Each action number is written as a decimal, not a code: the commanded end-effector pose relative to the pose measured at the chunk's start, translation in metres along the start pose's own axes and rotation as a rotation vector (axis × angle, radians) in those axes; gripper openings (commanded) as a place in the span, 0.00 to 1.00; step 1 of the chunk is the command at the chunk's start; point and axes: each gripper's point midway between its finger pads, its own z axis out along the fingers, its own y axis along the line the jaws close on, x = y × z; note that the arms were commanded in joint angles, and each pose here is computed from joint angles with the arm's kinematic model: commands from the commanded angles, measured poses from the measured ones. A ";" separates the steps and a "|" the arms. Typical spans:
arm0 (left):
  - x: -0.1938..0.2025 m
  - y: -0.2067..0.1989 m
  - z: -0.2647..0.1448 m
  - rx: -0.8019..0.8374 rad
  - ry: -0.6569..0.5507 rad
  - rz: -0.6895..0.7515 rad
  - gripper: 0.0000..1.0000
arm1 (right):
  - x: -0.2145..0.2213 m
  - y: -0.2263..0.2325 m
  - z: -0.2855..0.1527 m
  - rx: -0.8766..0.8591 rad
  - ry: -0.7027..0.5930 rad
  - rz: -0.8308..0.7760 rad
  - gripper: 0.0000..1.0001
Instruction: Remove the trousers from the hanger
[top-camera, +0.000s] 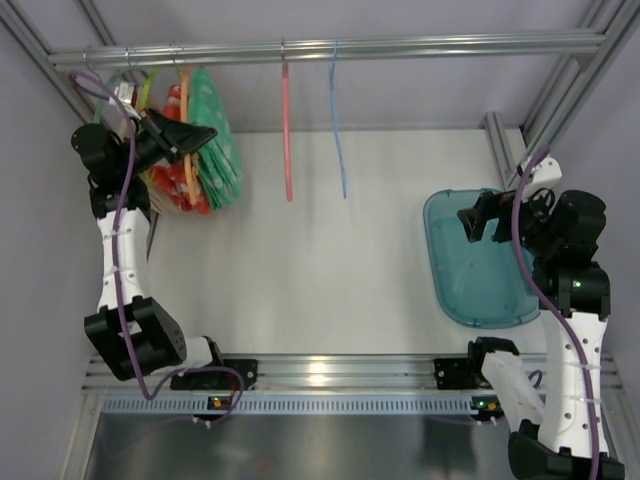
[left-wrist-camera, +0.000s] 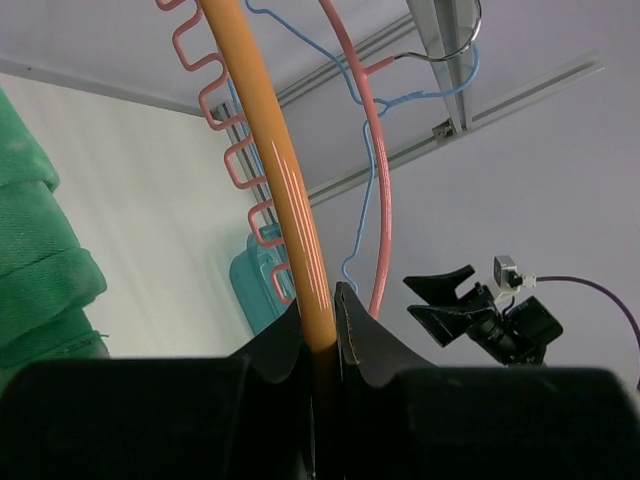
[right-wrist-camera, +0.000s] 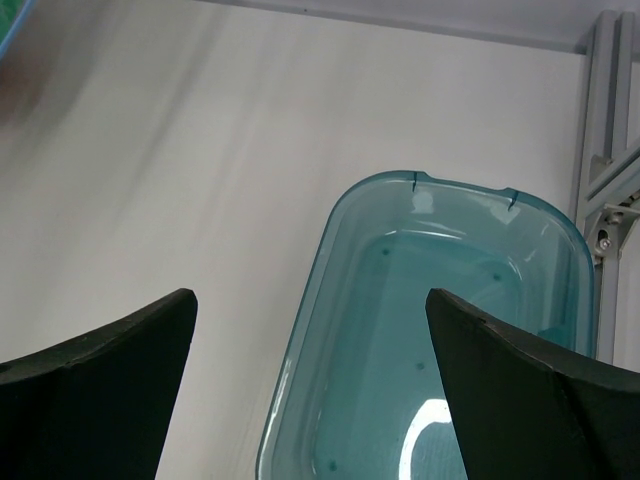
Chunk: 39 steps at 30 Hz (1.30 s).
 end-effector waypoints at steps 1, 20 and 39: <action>-0.012 -0.100 -0.004 0.223 -0.155 0.594 0.00 | -0.009 -0.002 0.000 0.002 -0.042 -0.014 0.99; 0.048 -0.105 0.015 0.349 -0.083 0.766 0.00 | -0.009 -0.004 -0.003 0.021 -0.041 -0.030 0.99; 0.111 -0.134 -0.062 0.090 -0.226 0.259 0.00 | -0.086 0.060 -0.002 -0.270 -0.292 -0.047 0.99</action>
